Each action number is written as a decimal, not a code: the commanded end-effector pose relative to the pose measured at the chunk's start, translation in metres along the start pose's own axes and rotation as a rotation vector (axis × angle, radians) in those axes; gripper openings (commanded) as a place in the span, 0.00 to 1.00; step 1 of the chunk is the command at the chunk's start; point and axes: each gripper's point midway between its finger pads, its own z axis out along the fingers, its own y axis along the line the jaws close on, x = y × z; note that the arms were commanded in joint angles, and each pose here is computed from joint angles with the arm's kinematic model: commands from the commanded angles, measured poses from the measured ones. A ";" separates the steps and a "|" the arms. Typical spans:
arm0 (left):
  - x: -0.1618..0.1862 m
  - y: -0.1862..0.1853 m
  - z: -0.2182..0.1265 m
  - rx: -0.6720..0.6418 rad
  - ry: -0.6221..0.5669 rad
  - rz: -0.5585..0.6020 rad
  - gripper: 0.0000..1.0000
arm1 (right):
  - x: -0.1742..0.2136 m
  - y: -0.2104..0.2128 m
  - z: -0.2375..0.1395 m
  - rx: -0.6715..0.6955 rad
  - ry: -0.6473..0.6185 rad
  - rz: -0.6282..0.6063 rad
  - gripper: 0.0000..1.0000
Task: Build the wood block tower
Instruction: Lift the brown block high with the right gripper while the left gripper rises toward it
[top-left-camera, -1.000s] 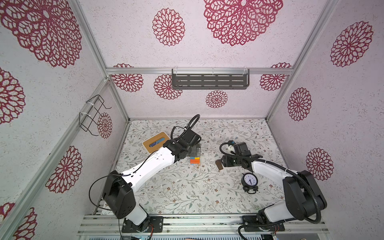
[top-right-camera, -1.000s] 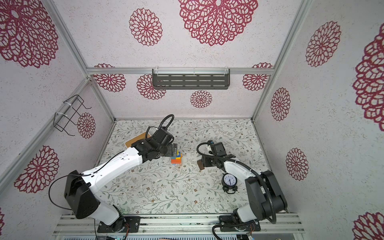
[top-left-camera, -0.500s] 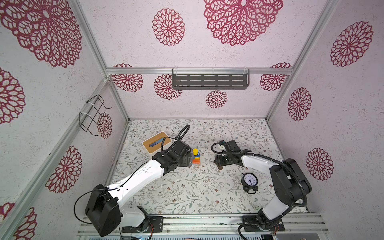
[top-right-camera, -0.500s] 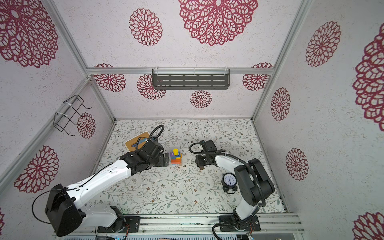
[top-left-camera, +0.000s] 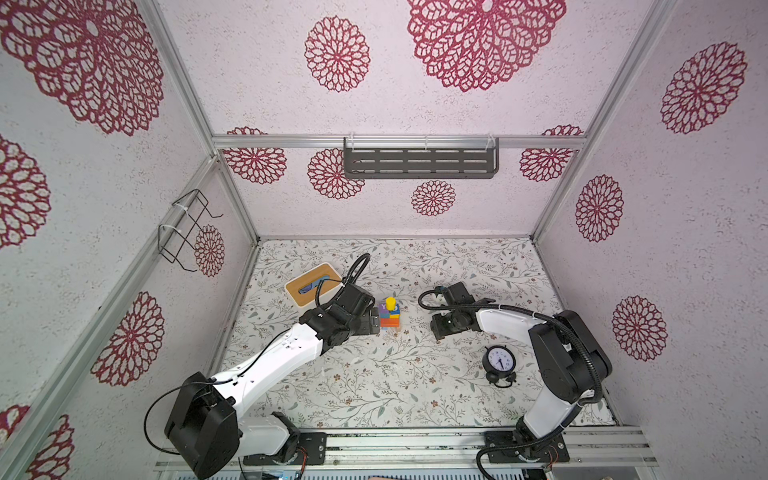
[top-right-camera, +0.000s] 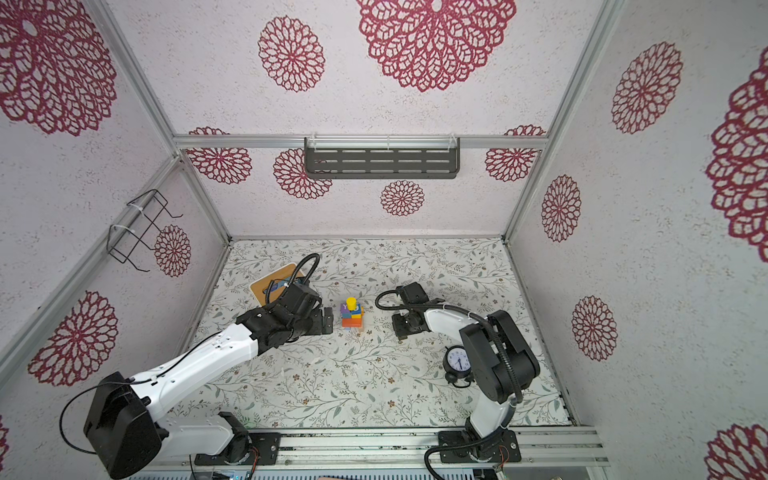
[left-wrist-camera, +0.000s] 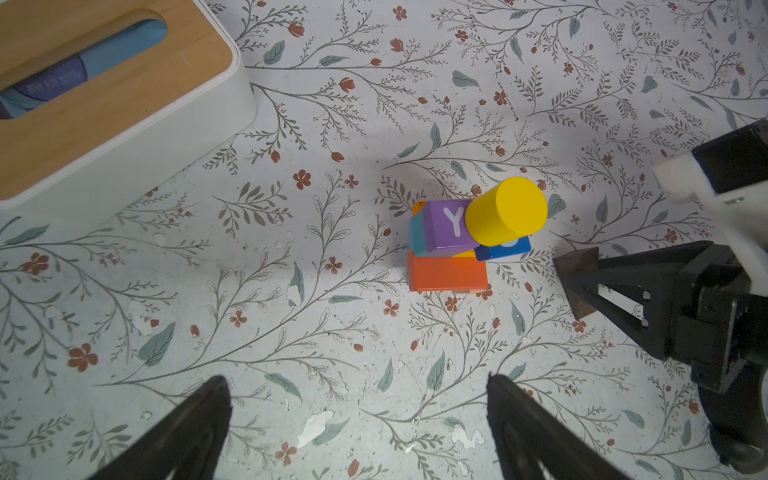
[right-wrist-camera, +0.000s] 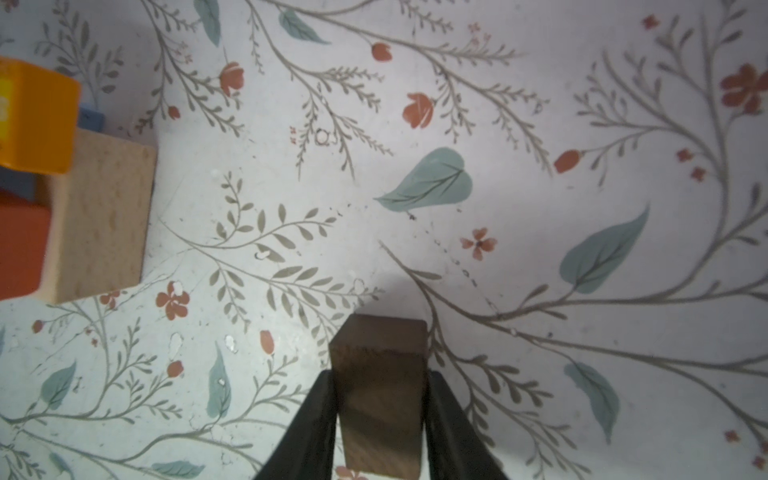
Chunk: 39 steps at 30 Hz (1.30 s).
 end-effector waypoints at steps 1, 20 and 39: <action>-0.006 0.000 -0.005 0.027 -0.030 -0.030 0.99 | -0.014 0.004 -0.008 -0.001 -0.031 -0.007 0.30; -0.043 -0.013 -0.048 0.334 -0.138 -0.136 0.69 | -0.072 0.079 -0.107 -0.372 -0.309 -0.141 0.26; -0.129 -0.084 -0.093 0.872 -0.239 -0.061 0.59 | -0.151 0.145 -0.208 -0.911 -0.442 -0.279 0.24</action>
